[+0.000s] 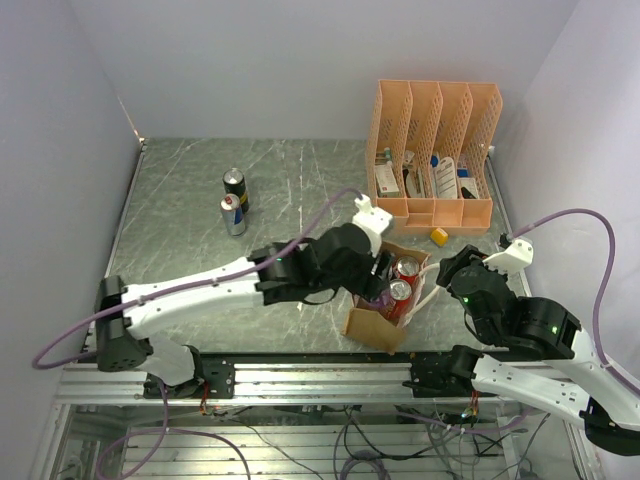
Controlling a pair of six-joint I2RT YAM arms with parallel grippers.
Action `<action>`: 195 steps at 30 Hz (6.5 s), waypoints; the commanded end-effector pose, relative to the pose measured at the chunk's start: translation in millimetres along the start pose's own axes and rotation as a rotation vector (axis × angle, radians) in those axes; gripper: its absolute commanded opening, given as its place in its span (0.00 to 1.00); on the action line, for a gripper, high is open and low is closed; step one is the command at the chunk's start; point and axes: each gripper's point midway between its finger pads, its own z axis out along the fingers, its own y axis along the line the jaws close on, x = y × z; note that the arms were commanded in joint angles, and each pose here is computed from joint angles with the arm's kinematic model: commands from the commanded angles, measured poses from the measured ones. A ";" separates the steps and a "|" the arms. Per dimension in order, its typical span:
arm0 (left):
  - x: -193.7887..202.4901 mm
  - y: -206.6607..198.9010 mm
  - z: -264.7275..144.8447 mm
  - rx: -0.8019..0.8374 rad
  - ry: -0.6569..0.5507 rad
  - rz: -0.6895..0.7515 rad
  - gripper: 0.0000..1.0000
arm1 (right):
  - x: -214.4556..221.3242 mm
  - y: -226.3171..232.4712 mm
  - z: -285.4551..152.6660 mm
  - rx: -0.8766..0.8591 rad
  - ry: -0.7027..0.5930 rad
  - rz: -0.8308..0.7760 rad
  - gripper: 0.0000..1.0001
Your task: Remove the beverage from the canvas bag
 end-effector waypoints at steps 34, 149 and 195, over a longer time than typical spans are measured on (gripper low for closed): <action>40.5 253.8 -162.9 -0.851 -0.139 -0.123 0.07 | -2.3 4.1 1.7 0.002 -0.011 -0.005 0.55; 31.3 -0.9 -6.5 -0.066 -0.139 -0.005 1.00 | -4.4 2.5 -1.0 -0.014 -0.014 0.014 0.55; 72.9 -15.5 139.7 -0.204 0.079 0.124 0.99 | -4.8 2.8 -1.1 -0.019 -0.018 0.015 0.55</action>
